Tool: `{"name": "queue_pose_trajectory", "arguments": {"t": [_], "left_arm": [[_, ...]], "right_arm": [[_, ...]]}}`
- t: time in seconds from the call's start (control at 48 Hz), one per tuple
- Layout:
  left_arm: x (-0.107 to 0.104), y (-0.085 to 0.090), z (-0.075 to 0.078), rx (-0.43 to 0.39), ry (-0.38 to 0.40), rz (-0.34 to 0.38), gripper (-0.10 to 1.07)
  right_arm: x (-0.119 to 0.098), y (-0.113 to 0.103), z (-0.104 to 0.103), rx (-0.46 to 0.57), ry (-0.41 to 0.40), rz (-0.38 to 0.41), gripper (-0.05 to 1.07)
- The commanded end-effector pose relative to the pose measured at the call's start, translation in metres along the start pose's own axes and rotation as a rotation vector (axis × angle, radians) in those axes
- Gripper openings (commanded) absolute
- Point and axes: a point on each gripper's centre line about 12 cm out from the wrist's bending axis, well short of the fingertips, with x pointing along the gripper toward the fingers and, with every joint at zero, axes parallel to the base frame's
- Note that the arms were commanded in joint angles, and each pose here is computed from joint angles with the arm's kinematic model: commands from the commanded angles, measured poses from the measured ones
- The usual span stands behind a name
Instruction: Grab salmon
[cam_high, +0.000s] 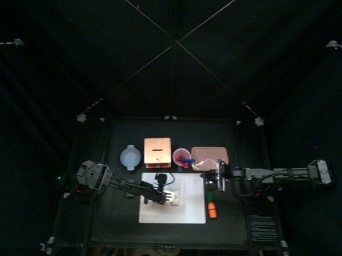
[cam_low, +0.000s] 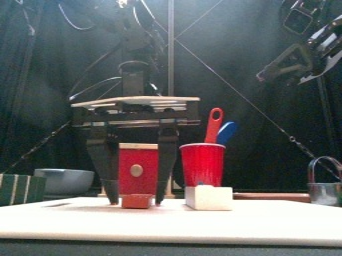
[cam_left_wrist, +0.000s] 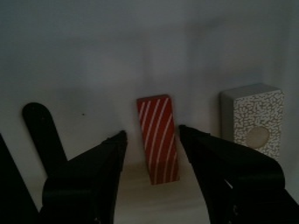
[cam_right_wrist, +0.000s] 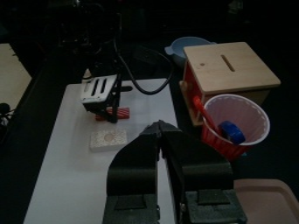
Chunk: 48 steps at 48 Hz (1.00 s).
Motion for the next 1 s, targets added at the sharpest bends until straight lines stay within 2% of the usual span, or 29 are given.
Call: {"name": "queue_pose_trajectory", "arguments": {"t": [0.0, 0.146, 0.417, 0.771, 0.979], "left_arm": [[-0.011, -0.008, 0.003, -0.011, 0.003, -0.037, 0.86], [-0.010, -0.007, 0.002, -0.011, 0.004, -0.029, 0.84], [-0.011, -0.007, 0.002, -0.014, 0.008, -0.030, 0.66], [-0.040, -0.016, 0.007, -0.008, 0.003, -0.072, 0.66], [-0.056, -0.031, 0.014, -0.021, 0.001, -0.108, 0.66]], "right_arm": [[0.001, -0.001, 0.004, 0.004, -0.011, -0.003, 0.02], [0.001, -0.001, 0.004, 0.004, -0.011, -0.003, 0.02], [0.001, -0.001, 0.004, 0.005, -0.009, -0.003, 0.02], [0.001, -0.001, 0.003, 0.008, -0.008, -0.003, 0.02], [0.001, -0.001, 0.003, 0.011, -0.008, -0.004, 0.02]]}}
